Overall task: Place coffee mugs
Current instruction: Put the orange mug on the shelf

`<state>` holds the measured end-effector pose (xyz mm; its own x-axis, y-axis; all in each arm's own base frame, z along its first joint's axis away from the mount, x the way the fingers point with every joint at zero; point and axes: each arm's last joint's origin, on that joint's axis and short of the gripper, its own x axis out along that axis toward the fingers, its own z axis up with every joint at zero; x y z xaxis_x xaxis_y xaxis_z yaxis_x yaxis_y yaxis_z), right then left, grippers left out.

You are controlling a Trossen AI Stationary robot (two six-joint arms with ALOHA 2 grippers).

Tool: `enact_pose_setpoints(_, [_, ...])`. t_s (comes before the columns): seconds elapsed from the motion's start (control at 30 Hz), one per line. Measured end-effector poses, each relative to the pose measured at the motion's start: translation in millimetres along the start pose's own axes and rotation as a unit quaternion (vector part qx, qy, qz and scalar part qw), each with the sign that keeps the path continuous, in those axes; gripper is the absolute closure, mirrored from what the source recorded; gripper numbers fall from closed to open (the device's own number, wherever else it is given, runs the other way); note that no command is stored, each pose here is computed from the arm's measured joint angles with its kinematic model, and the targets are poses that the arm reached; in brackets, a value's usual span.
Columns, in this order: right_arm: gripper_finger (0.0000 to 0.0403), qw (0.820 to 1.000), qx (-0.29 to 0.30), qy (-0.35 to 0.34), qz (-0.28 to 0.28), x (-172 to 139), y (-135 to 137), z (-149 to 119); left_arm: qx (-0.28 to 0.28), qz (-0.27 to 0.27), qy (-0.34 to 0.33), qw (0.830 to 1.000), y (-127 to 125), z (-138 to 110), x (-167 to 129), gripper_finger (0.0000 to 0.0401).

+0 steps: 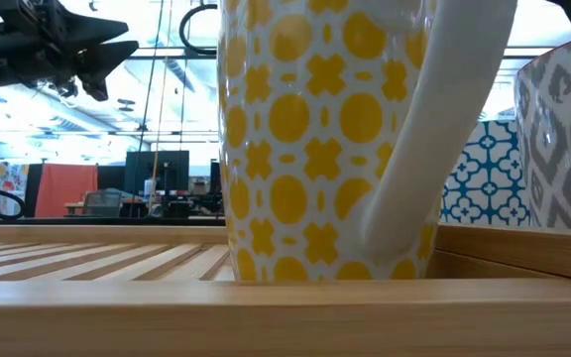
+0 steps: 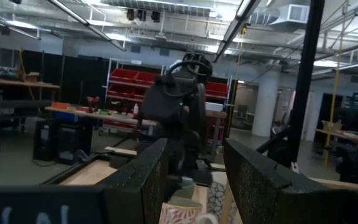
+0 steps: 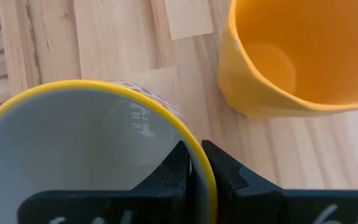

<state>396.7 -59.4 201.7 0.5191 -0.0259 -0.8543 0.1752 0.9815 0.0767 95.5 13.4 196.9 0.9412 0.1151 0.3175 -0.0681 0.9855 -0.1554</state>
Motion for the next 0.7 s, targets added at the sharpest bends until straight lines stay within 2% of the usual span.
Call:
enact_pose_setpoints(0.3, [0.0352,1.0,-0.001,-0.003,0.001,0,0,1,-0.008,-0.016,0.04,0.999,-5,-6,8,0.0237])
enact_pose_setpoints(0.7, [0.033,1.0,-0.003,-0.01,0.026,0,2,2,-0.008,-0.013,0.081,0.997,-9,11,34,0.0237])
